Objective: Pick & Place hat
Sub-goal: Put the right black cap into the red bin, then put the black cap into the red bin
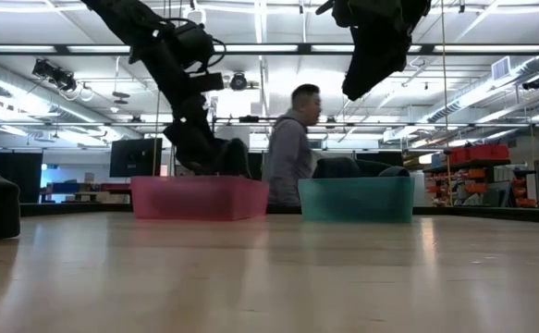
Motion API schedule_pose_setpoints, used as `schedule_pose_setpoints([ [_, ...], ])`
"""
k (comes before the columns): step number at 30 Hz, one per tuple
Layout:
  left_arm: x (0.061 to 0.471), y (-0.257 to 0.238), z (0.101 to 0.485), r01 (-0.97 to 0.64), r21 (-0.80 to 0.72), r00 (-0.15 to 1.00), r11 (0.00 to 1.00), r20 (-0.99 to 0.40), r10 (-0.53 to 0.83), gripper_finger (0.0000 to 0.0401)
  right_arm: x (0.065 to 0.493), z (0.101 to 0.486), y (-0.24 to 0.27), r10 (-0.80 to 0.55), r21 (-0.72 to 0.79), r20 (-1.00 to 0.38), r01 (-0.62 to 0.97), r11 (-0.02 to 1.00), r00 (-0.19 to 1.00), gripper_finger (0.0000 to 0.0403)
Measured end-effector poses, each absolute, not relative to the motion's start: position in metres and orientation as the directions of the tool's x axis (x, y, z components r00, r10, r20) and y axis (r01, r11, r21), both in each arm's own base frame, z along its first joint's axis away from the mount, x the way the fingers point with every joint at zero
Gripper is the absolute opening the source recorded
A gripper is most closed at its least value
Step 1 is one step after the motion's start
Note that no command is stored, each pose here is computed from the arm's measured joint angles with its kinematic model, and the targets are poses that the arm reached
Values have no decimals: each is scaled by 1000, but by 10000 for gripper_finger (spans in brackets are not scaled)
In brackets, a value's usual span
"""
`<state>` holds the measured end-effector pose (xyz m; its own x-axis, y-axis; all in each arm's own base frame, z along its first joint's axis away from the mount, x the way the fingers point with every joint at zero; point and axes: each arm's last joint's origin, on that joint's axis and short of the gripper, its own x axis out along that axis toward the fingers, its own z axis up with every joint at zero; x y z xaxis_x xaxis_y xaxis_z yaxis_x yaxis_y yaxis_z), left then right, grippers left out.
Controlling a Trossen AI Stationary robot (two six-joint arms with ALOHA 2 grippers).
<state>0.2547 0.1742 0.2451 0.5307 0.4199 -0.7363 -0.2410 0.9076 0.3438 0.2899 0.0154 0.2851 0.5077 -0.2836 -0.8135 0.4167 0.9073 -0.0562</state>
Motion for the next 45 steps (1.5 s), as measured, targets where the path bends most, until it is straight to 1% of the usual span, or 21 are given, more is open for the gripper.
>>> schedule_pose_setpoints([
  [3, 260, 176, 237, -254, 363, 498, 897, -746, 443, 16, 290, 285, 16, -283, -54, -813, 418, 907, 509, 150],
  [7, 260, 181, 231, -266, 456, 413, 849, -742, 528, 17, 290, 285, 16, -282, -51, -812, 420, 906, 511, 150],
  [11, 263, 184, 232, -243, 477, 444, 845, -720, 534, 17, 290, 285, 16, -283, -51, -811, 420, 906, 512, 150],
  [16, 264, 183, 233, -287, 410, 481, 866, -720, 500, 18, 291, 286, 16, -282, -46, -806, 420, 906, 521, 150],
  [19, 263, 182, 231, -295, 389, 465, 873, -740, 487, 23, 292, 286, 16, -281, -43, -803, 420, 906, 526, 150],
  [21, 262, 181, 230, -304, 379, 459, 874, -746, 483, 38, 292, 286, 16, -281, -42, -802, 420, 907, 527, 150],
  [27, 263, 181, 231, -335, 358, 462, 872, -744, 483, 119, 292, 286, 16, -281, -42, -802, 420, 907, 527, 150],
  [30, 266, 176, 233, -346, 337, 464, 876, -750, 472, 151, 292, 286, 16, -281, -42, -802, 420, 907, 527, 150],
  [33, 268, 164, 247, -314, 324, 461, 892, -770, 442, 166, 292, 287, 16, -280, -37, -798, 420, 907, 534, 150],
  [36, 269, 146, 268, -272, 299, 456, 915, -797, 396, 167, 294, 287, 16, -279, -30, -790, 421, 907, 546, 150],
  [39, 266, 122, 288, -255, 204, 474, 945, -826, 306, 159, 294, 288, 16, -279, -27, -788, 421, 907, 550, 150],
  [42, 260, 95, 300, -213, 89, 520, 973, -833, 190, 149, 294, 288, 16, -279, -28, -788, 421, 907, 549, 150],
  [45, 249, 68, 301, -193, 1, 500, 981, -861, 99, 141, 294, 288, 16, -279, -28, -788, 421, 907, 548, 150],
])
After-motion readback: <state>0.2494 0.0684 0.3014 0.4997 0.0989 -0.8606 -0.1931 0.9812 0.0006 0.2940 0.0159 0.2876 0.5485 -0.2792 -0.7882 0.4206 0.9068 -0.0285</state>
